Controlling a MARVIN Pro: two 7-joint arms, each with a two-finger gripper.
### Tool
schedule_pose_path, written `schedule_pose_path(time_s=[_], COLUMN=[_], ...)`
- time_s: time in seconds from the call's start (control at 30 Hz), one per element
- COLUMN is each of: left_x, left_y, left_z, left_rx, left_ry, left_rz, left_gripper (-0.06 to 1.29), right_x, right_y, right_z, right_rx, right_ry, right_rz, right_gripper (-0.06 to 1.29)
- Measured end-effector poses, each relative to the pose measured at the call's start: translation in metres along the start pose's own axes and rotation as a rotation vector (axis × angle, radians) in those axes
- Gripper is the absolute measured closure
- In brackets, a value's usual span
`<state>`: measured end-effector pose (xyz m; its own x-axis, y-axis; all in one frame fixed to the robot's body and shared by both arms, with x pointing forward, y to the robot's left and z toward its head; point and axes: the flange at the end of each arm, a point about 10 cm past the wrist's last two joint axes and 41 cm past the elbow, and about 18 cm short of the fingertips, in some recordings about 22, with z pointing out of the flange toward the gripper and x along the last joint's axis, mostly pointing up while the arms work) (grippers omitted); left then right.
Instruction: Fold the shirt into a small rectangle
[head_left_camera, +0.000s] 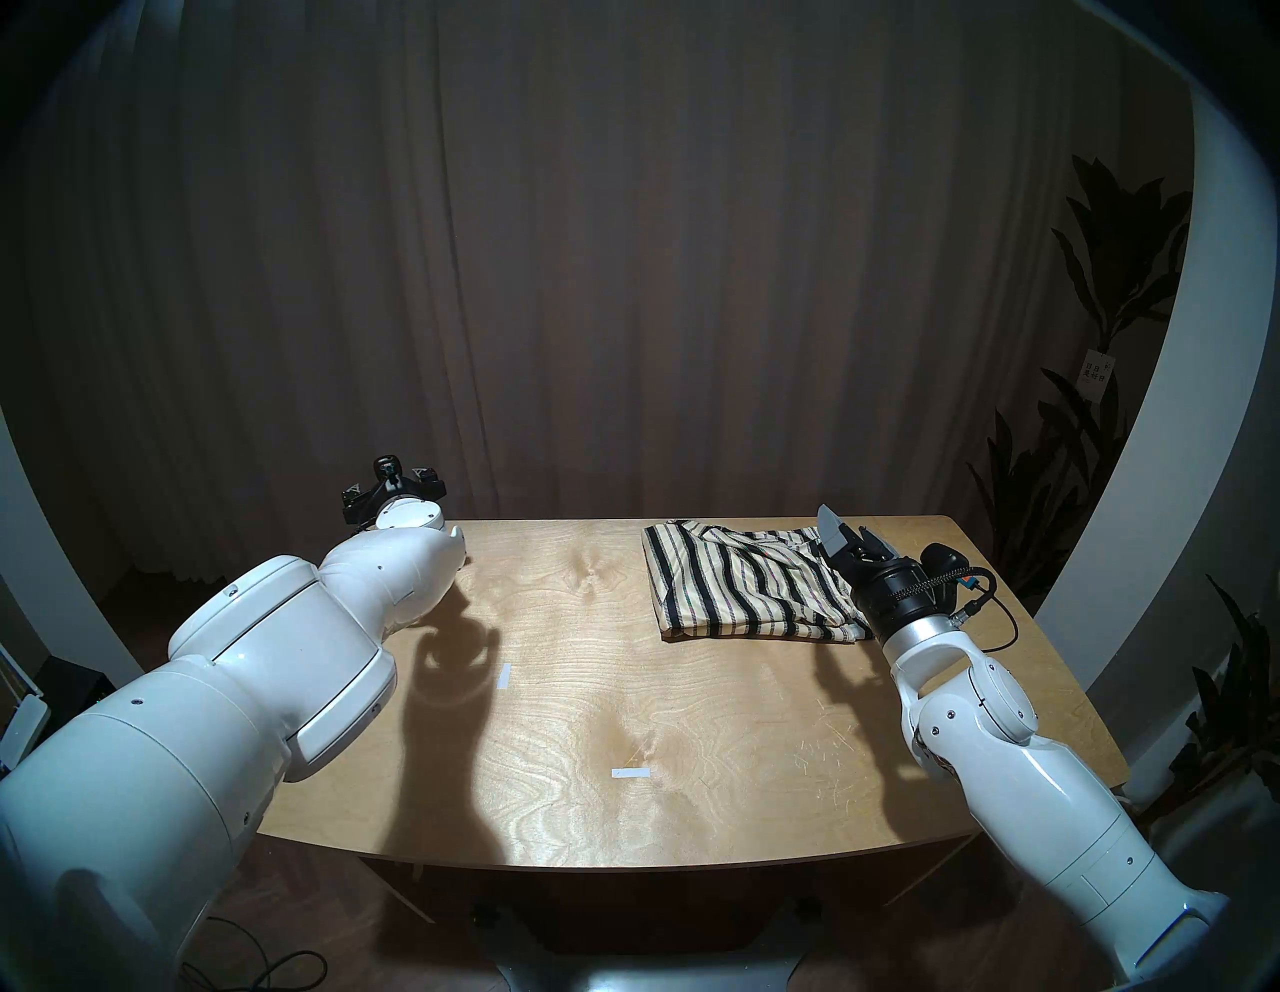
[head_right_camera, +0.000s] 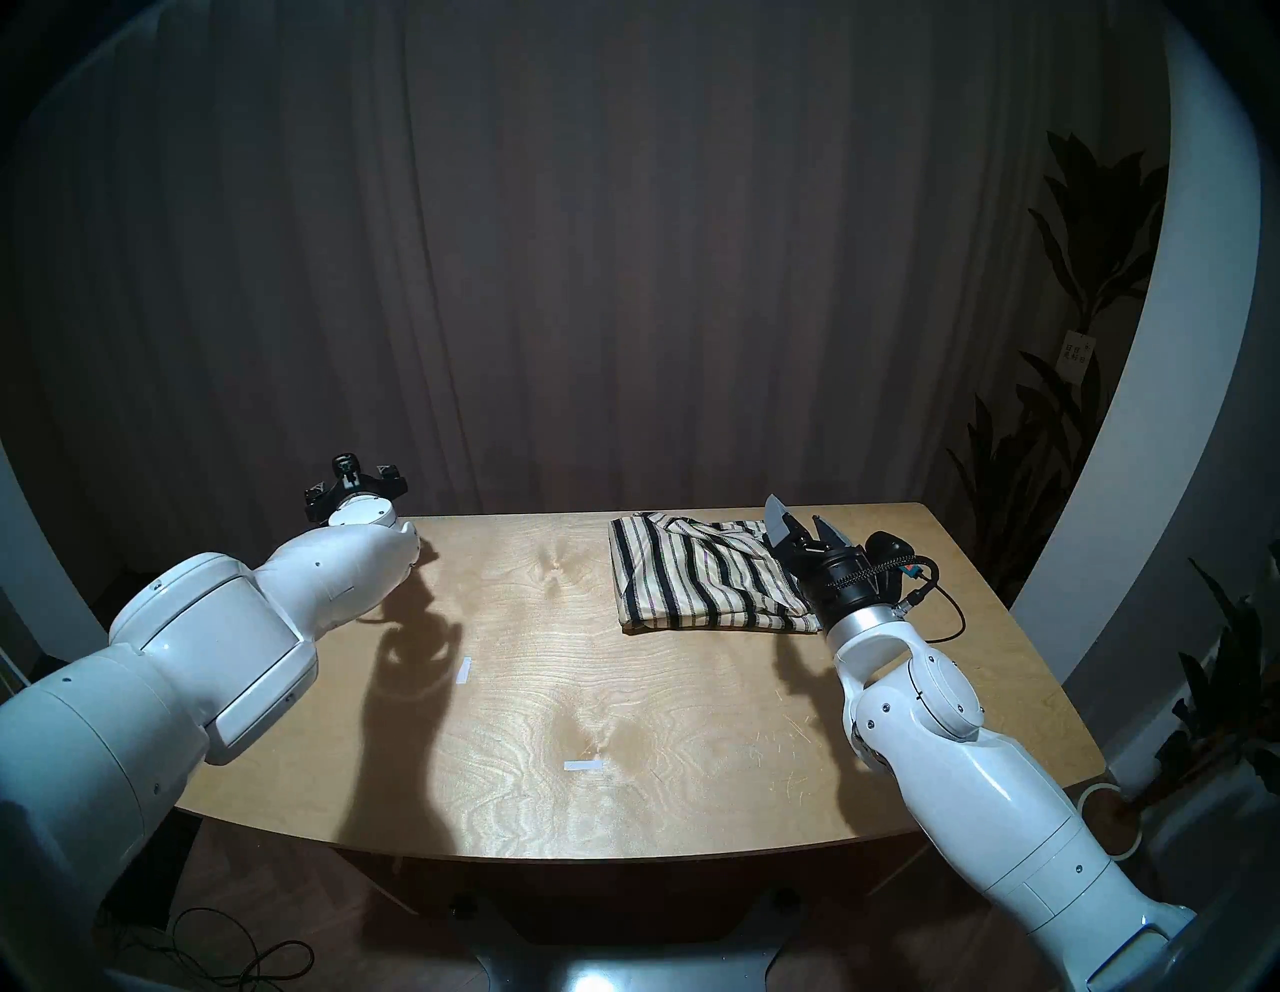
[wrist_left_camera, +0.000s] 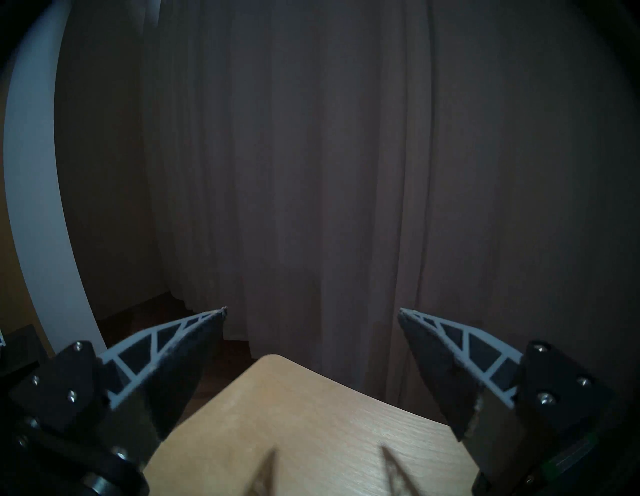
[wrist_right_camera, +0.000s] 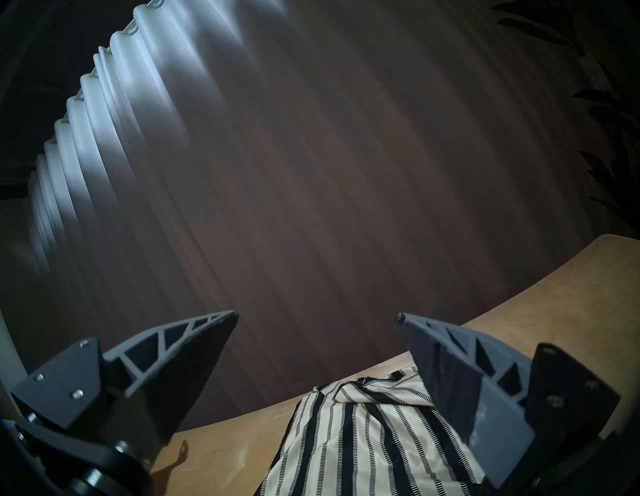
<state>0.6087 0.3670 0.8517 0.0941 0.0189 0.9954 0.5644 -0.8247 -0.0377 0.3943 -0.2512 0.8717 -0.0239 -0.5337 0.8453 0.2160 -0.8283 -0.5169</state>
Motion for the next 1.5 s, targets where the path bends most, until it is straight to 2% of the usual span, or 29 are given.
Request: schedule_pose_path(time_s=[0.13, 0.63, 1.07, 1.5], left_x=[0.006, 0.02, 0.026, 0.019], left_y=[-0.011, -0.028, -0.045, -0.045], left_z=[0.006, 0.016, 0.022, 0.018], left_rx=[-0.009, -0.111, -0.203, -0.358], left_ry=[0.038, 0.131, 0.172, 0.191], left_rz=[0.009, 0.031, 0.051, 0.084], left_gripper=[-0.02, -0.02, -0.02, -0.02], right_x=[-0.002, -0.011, -0.019, -0.028], right_y=[-0.001, 0.0, 0.011, 0.018], right_z=[0.006, 0.024, 0.038, 0.054], right_rx=[-0.004, -0.044, -0.106, -0.164], right_ry=[-0.015, -0.065, -0.104, -0.145], right_rz=[-0.009, -0.044, -0.077, -0.113], right_gripper=[-0.01, -0.01, -0.01, -0.01])
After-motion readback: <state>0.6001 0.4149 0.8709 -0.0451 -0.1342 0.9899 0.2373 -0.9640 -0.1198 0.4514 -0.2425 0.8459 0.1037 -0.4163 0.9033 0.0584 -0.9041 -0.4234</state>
